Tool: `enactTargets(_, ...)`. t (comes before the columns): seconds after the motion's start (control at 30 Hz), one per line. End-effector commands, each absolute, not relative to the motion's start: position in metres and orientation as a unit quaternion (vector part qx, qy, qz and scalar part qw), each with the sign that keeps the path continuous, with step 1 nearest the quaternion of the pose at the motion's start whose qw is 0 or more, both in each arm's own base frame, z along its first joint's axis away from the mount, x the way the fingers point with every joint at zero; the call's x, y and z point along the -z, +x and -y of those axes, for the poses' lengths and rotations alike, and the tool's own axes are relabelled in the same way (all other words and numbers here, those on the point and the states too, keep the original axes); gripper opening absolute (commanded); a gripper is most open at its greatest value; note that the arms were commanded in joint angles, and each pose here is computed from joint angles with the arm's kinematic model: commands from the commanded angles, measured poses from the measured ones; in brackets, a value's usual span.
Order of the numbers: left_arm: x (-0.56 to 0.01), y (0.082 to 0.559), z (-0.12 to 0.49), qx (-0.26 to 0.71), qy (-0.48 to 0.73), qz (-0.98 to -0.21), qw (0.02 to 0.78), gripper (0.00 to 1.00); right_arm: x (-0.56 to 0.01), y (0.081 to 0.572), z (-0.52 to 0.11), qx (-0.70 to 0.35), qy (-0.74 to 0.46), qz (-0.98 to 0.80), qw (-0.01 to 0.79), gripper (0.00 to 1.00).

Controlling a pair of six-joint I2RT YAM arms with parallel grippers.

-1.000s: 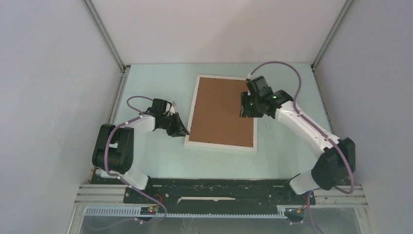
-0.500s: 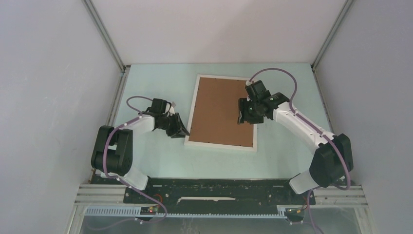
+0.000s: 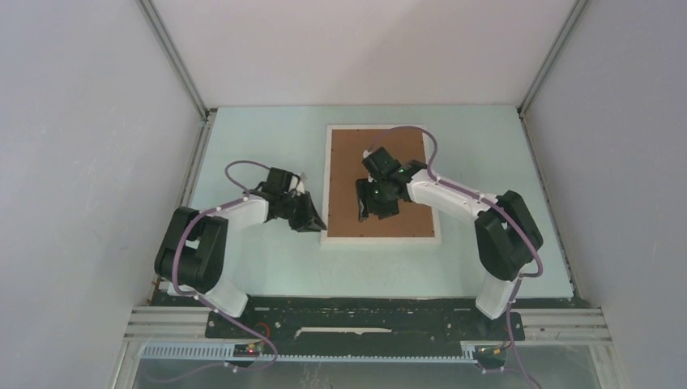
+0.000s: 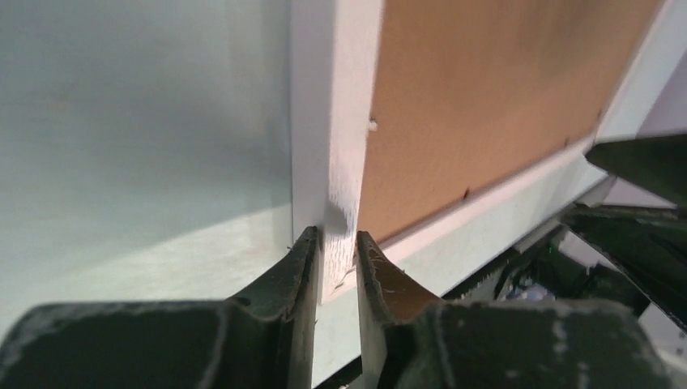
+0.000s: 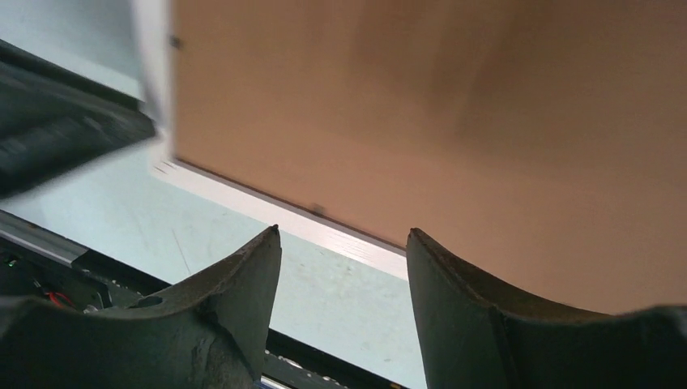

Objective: Put the photo into the frame
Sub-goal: Adjust the photo frame at the center of the board.

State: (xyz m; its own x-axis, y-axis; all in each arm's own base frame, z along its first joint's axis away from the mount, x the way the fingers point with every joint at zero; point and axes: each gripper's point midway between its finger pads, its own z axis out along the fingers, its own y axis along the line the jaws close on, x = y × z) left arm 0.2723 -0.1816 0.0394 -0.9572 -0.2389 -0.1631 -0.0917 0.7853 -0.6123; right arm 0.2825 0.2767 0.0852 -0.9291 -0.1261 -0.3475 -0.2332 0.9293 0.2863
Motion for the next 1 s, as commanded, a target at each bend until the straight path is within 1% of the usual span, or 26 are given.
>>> enactTargets(0.0,-0.046,0.237,0.252,0.392,-0.039,-0.915,0.088,0.21,-0.101,0.293,-0.305,-0.186,-0.098,-0.960,0.185,0.66)
enactTargets(0.07,-0.046,0.221,0.273,0.418,-0.036,-0.905,0.072,0.20,-0.096,0.289,-0.312,-0.186,-0.106,-0.960,0.178,0.65)
enactTargets(0.17,-0.043,0.216,0.272,0.418,-0.044,-0.905,0.068,0.20,-0.088,0.283,-0.317,-0.180,-0.114,-0.963,0.164,0.63)
enactTargets(0.27,-0.035,0.218,0.256,0.392,-0.045,-0.916,0.070,0.22,-0.081,0.280,-0.314,-0.169,-0.117,-0.966,0.159,0.55)
enactTargets(0.3,-0.034,0.220,0.252,0.391,-0.049,-0.917,0.069,0.25,-0.079,0.281,-0.313,-0.165,-0.117,-0.966,0.159,0.54)
enactTargets(0.4,-0.041,0.228,0.248,0.400,-0.059,-0.911,0.083,0.40,-0.076,0.284,-0.308,-0.157,-0.115,-0.968,0.158,0.50)
enactTargets(0.5,-0.052,0.242,0.244,0.406,-0.069,-0.906,0.103,0.43,-0.071,0.289,-0.309,-0.164,-0.112,-0.968,0.152,0.46)
enactTargets(0.53,-0.054,0.247,0.242,0.407,-0.074,-0.904,0.107,0.46,-0.070,0.291,-0.310,-0.163,-0.112,-0.969,0.151,0.46)
enactTargets(0.6,-0.060,0.262,0.236,0.413,-0.092,-0.899,0.116,0.55,-0.068,0.295,-0.312,-0.159,-0.113,-0.969,0.152,0.44)
enactTargets(0.77,-0.073,0.292,0.239,0.418,-0.096,-0.894,0.127,0.57,-0.060,0.303,-0.320,-0.157,-0.121,-0.969,0.146,0.40)
enactTargets(0.97,-0.053,0.299,0.240,0.397,-0.103,-0.904,0.116,0.57,-0.051,0.307,-0.323,-0.149,-0.130,-0.969,0.147,0.39)
